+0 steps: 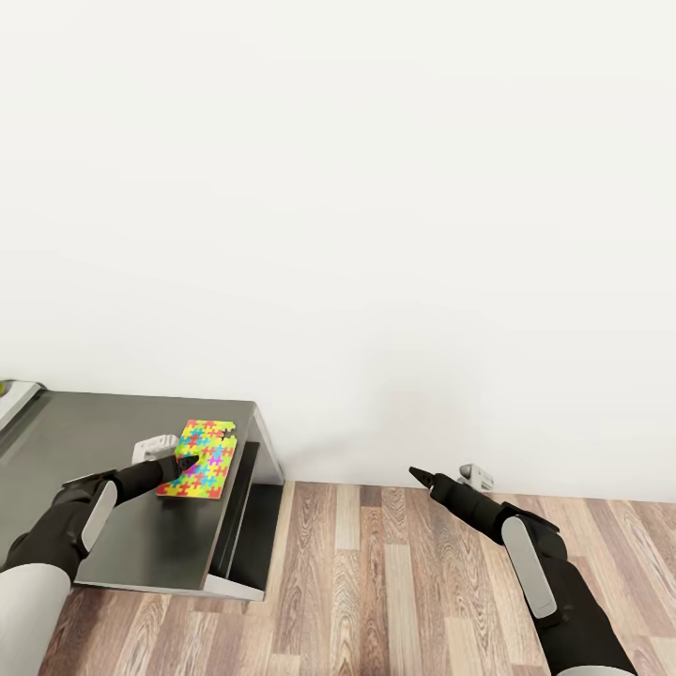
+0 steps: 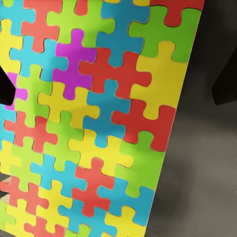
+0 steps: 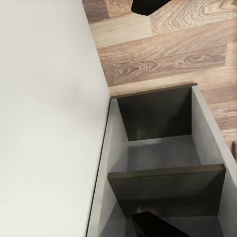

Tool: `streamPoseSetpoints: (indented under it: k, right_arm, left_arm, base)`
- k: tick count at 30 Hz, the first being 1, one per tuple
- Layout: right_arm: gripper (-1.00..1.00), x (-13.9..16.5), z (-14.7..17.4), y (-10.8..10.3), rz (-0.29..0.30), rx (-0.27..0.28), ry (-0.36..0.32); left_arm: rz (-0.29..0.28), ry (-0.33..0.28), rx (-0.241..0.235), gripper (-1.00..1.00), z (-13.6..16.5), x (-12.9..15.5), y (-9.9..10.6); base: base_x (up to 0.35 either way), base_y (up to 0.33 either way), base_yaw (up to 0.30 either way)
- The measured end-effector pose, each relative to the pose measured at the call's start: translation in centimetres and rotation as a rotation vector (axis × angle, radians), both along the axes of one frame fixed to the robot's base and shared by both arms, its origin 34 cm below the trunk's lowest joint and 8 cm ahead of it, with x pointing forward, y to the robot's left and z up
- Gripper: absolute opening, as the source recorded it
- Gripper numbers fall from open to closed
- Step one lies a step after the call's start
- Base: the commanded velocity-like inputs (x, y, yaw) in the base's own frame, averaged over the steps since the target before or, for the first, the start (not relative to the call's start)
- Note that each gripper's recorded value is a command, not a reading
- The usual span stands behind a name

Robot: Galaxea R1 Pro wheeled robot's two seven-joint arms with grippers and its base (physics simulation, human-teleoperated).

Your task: Put all the toys in the child's room - the three board games (two on the bed and one on the table), the two jigsaw puzzles on the table, and the tennis ball on the table - inside the toy box on the table in the child's room.

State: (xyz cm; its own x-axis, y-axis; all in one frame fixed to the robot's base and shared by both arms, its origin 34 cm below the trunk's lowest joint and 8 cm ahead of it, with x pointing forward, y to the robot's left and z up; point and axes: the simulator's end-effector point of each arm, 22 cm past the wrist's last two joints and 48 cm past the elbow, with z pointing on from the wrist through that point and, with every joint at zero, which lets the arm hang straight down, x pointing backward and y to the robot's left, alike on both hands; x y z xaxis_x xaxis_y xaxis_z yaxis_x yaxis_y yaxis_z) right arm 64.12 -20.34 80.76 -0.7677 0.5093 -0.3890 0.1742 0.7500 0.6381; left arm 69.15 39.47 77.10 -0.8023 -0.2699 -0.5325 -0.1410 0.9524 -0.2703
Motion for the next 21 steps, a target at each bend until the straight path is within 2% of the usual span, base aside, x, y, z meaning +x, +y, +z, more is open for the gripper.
streamPoseSetpoints:
  k: [21]
  right_arm:
    - [1.0,-0.01,-0.03,-0.04,0.0,-0.002,0.001]
  left_arm:
    - [-0.003,0.005,-0.001,1.0,-0.12,-0.13,-0.08]
  base:
    - [0.0,0.0,0.0]
